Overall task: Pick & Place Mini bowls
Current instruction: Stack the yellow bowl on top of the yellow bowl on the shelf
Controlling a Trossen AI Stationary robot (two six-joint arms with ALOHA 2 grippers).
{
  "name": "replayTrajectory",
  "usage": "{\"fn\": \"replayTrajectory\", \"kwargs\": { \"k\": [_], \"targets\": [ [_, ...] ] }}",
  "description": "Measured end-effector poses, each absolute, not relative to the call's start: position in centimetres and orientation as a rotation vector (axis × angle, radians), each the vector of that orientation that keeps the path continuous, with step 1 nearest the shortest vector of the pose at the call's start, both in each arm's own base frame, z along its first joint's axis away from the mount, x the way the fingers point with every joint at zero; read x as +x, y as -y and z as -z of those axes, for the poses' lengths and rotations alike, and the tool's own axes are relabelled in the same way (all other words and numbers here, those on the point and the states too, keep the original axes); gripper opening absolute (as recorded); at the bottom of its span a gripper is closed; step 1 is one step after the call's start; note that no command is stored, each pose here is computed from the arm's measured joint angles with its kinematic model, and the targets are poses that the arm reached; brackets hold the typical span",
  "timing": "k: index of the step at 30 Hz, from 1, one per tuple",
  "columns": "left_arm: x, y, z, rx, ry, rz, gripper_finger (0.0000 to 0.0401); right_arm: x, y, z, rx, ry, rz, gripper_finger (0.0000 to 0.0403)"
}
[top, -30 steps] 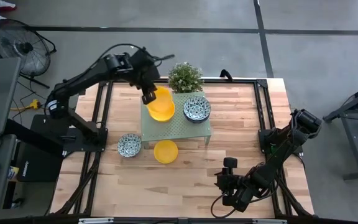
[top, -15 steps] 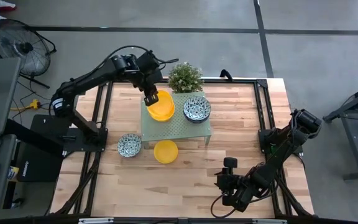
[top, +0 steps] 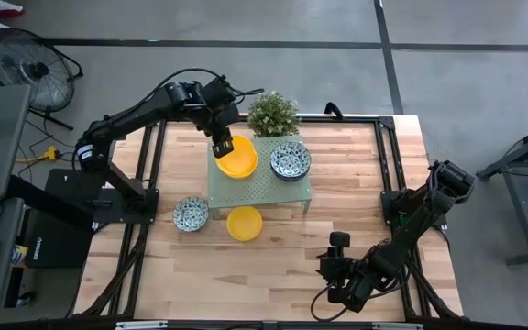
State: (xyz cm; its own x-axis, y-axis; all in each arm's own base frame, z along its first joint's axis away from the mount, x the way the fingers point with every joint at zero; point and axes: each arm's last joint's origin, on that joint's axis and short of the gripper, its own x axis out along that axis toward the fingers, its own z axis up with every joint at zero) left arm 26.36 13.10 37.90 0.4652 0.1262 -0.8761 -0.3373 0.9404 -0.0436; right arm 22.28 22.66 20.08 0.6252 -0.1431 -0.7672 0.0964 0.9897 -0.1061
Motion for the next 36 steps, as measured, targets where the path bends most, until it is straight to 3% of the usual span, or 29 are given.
{"fn": "replayTrajectory", "kwargs": {
  "k": [16, 31, 36],
  "targets": [
    [27.7, -13.1, -36.4, -0.244, -1.114, -0.274, 0.0005, 22.3, -22.7, -20.1, -0.058, -0.884, 0.139, 0.0165],
    [27.6, -13.0, -36.4, -0.238, -1.124, -0.223, 0.0089, 22.3, -22.7, -20.1, -0.056, -0.889, 0.135, 0.0165],
    [26.9, -12.6, -37.9, -0.225, -1.138, -0.196, 0.0115, 22.3, -22.7, -20.1, -0.055, -0.889, 0.135, 0.0165]
  ]
}}
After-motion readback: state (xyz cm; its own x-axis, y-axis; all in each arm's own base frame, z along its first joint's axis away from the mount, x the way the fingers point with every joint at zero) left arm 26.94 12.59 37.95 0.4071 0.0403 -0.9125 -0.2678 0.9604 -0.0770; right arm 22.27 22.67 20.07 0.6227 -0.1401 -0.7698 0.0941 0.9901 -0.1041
